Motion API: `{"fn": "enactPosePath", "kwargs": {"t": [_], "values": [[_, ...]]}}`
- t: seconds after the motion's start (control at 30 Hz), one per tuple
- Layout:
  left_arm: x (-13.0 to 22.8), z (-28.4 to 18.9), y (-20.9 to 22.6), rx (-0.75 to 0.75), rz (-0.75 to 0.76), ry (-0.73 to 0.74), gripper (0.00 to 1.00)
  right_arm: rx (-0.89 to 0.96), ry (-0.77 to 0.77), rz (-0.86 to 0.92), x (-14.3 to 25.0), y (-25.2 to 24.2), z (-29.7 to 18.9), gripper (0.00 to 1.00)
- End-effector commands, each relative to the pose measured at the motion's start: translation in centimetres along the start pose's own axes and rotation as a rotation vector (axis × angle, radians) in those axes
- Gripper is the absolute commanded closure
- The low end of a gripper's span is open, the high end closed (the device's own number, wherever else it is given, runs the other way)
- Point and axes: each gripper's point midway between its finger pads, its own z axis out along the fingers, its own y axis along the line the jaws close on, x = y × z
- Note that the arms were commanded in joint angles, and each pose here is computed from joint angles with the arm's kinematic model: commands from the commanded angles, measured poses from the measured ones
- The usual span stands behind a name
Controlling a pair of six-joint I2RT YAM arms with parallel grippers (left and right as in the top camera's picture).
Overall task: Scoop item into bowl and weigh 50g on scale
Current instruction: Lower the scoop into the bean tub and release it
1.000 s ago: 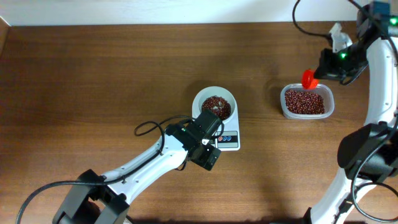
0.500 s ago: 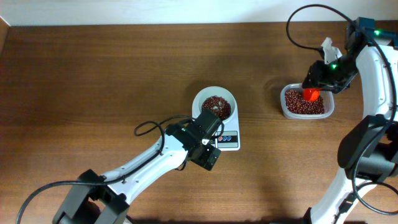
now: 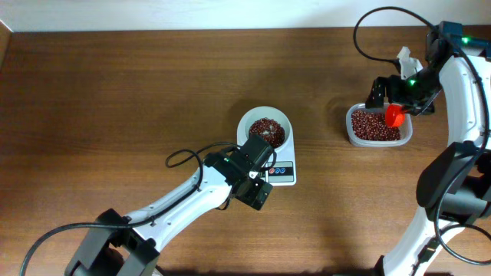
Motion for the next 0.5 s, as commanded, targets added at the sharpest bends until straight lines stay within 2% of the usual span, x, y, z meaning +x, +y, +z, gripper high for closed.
{"fn": "enactPosePath", "kwargs": {"t": [0.0, 0.07, 0.17, 0.2, 0.23, 0.27, 0.33, 0.37, 0.43, 0.47], "values": [[0.4, 0.3, 0.0, -0.009, 0.022, 0.013, 0.01, -0.016, -0.001, -0.007, 0.1, 0.4, -0.1, 0.0], [0.4, 0.3, 0.0, -0.009, 0.022, 0.013, 0.01, -0.071, 0.0, -0.07, 0.3, 1.4, -0.1, 0.07], [0.4, 0.3, 0.0, -0.008, 0.022, 0.013, 0.01, -0.043, 0.006, -0.073, 0.4, 0.9, 0.0, 0.1], [0.4, 0.3, 0.0, -0.009, 0.022, 0.013, 0.01, -0.022, 0.01, -0.074, 0.4, 0.5, 0.0, 0.21], [0.4, 0.3, 0.0, -0.009, 0.022, 0.013, 0.01, 0.015, 0.017, -0.073, 0.5, -0.1, 0.0, 0.38], [0.4, 0.3, 0.0, -0.009, 0.022, 0.013, 0.01, 0.024, 0.017, -0.074, 0.5, -0.3, 0.0, 0.38], [0.4, 0.3, 0.0, -0.009, 0.022, 0.013, 0.02, 0.0, 0.011, -0.074, 0.3, 0.1, 0.1, 0.28], [0.4, 0.3, 0.0, -0.009, 0.022, 0.013, 0.01, -0.005, 0.01, -0.074, 0.3, 0.2, 0.1, 0.26], [0.4, 0.3, 0.0, -0.009, 0.022, 0.013, 0.01, -0.006, 0.021, -0.069, 0.6, 0.2, 0.1, 0.39], [0.4, 0.3, 0.0, -0.009, 0.022, 0.013, 0.01, -0.005, 0.021, -0.069, 0.6, 0.2, 0.1, 0.41]]}}
